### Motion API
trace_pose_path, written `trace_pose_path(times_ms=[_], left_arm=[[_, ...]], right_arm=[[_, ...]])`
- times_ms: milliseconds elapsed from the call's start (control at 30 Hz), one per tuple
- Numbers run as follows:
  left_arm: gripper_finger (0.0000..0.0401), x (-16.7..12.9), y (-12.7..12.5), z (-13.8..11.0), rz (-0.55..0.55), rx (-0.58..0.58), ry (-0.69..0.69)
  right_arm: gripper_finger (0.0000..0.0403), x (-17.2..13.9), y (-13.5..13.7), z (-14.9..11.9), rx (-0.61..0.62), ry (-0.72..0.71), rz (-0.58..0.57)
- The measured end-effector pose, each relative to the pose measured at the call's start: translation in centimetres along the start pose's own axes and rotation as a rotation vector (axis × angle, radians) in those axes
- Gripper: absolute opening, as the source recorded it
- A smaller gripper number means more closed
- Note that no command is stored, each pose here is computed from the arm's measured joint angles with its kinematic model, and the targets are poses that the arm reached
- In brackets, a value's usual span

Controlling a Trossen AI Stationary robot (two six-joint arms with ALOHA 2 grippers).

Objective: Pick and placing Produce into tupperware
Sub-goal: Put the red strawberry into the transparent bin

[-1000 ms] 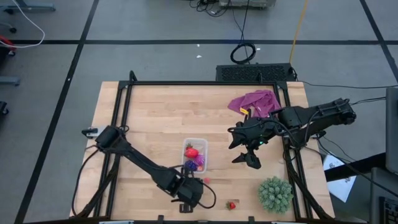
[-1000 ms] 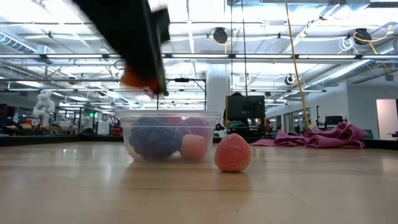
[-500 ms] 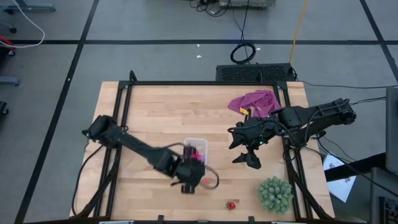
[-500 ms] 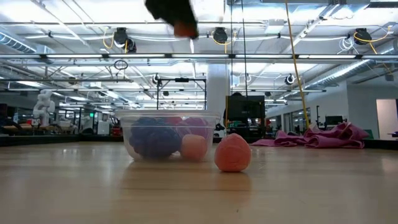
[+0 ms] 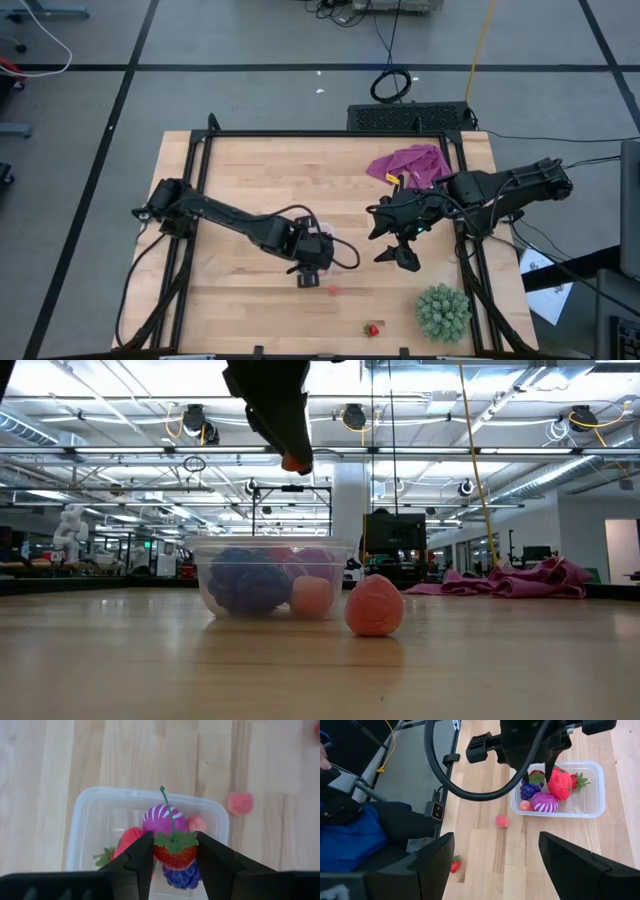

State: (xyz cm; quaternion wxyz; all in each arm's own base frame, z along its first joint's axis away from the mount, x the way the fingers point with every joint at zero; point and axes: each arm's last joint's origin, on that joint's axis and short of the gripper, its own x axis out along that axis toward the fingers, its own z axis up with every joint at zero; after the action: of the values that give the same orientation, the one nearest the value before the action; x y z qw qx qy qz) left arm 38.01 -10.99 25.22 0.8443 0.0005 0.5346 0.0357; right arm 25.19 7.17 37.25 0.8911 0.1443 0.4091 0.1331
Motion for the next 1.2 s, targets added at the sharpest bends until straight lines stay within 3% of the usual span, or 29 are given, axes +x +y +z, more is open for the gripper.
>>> trace_pose_path(times_ms=[533, 1033, 1200], left_arm=[[0.0134, 5.0, 2.0, 0.4, 0.051, 0.026, 0.087], [0.0134, 5.8, 3.0, 0.9, 0.057, 0.017, 0.064], [0.0134, 6.8, 3.2, 0.0, 0.060, 0.003, 0.078]], right_arm=[[0.0283, 0.0, -0.1, -0.2, 0.003, 0.018, -0.006], [0.0283, 0.0, -0.1, -0.2, 0.007, 0.026, -0.009], [0.0283, 0.0, -0.1, -0.3, 0.008, 0.027, -0.009]])
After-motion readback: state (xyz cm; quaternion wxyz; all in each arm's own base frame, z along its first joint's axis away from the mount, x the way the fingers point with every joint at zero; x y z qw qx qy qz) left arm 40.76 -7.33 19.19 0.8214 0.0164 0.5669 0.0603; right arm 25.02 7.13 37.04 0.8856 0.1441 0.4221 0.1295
